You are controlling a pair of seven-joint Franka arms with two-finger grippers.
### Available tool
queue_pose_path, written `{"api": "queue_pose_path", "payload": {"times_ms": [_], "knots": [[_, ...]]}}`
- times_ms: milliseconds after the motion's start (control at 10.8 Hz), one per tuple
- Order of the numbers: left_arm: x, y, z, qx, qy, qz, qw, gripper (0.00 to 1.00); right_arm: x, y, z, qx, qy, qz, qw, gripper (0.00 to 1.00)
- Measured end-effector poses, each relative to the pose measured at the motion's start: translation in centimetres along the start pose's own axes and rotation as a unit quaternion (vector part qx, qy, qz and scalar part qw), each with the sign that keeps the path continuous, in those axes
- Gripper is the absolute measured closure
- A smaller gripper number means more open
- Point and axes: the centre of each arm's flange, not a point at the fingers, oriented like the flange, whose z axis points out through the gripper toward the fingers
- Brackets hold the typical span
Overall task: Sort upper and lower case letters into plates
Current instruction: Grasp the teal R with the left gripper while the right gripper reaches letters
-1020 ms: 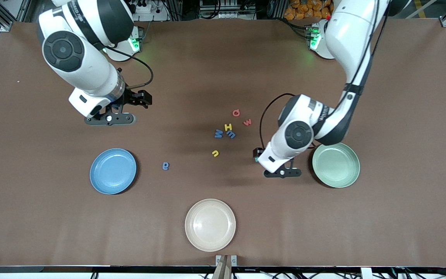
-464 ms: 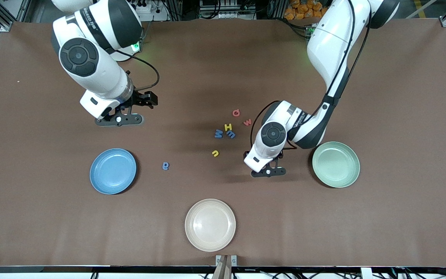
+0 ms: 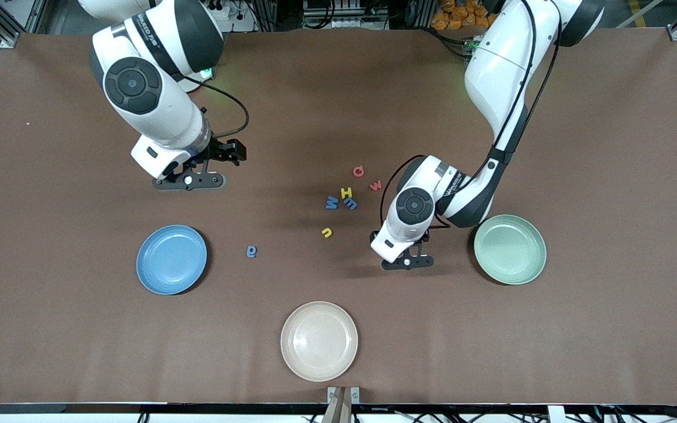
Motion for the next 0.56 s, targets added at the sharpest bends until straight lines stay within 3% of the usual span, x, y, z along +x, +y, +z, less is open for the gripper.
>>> {"api": "queue_pose_path", "payload": {"times_ms": [556], "knots": [[-0.4,0.7,2.1,-0.004,0.002,-0.036,0.999,0.0,0.0,-0.1,0.0,0.0,0.0,0.001,1.0,0.0]]}}
